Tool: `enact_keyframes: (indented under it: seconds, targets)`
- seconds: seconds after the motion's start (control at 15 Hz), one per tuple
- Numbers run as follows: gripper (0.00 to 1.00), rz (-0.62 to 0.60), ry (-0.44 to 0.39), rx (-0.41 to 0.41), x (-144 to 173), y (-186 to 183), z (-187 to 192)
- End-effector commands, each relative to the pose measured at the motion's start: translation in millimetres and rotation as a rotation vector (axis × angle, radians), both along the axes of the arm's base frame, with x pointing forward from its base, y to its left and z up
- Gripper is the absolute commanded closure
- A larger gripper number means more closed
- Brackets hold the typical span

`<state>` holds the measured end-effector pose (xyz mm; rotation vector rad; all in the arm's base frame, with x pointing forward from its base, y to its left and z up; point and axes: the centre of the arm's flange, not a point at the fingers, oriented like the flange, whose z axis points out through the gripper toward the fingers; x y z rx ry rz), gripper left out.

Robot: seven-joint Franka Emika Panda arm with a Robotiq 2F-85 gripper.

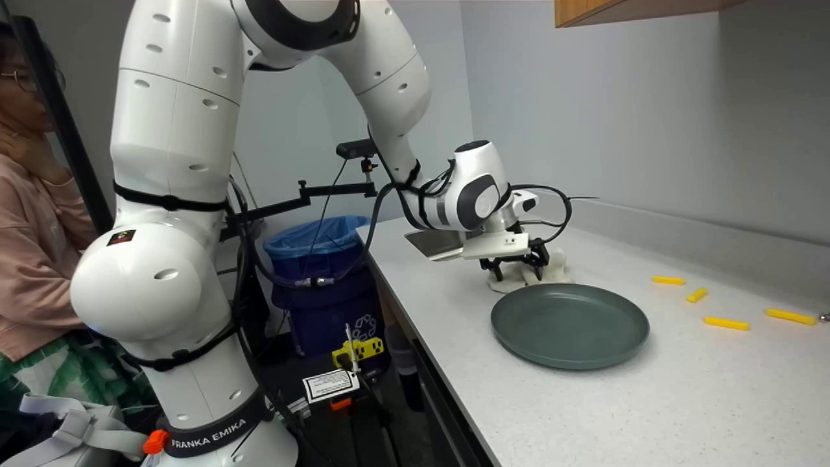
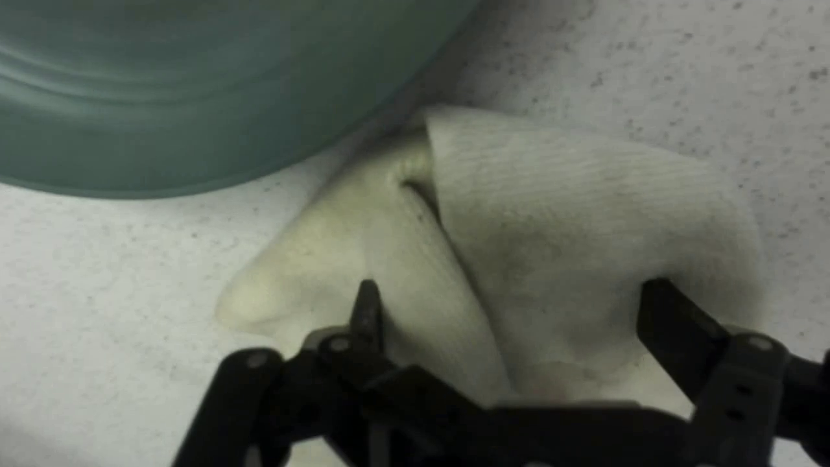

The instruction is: Use the towel to wipe the plate

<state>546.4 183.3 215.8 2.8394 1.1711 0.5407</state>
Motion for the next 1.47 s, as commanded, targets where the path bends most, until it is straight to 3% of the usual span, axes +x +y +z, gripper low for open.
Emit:
enact_keyframes:
  seconds: [0.0, 0.13, 0.73, 1.07, 1.4]
  targets:
    - [0.26, -0.023, -0.002, 0.033, 2.0, 15.7, -9.5]
    - [0.31, -0.044, -0.005, 0.040, 2.9, 12.1, -4.5]
    - [0.98, -0.032, -0.004, 0.076, -6.1, -15.9, 64.0]
    - [0.97, -0.058, -0.013, 0.130, -19.8, -53.5, 105.0]
    - [0.97, -0.156, -0.013, 0.084, -29.8, -109.5, 110.7]
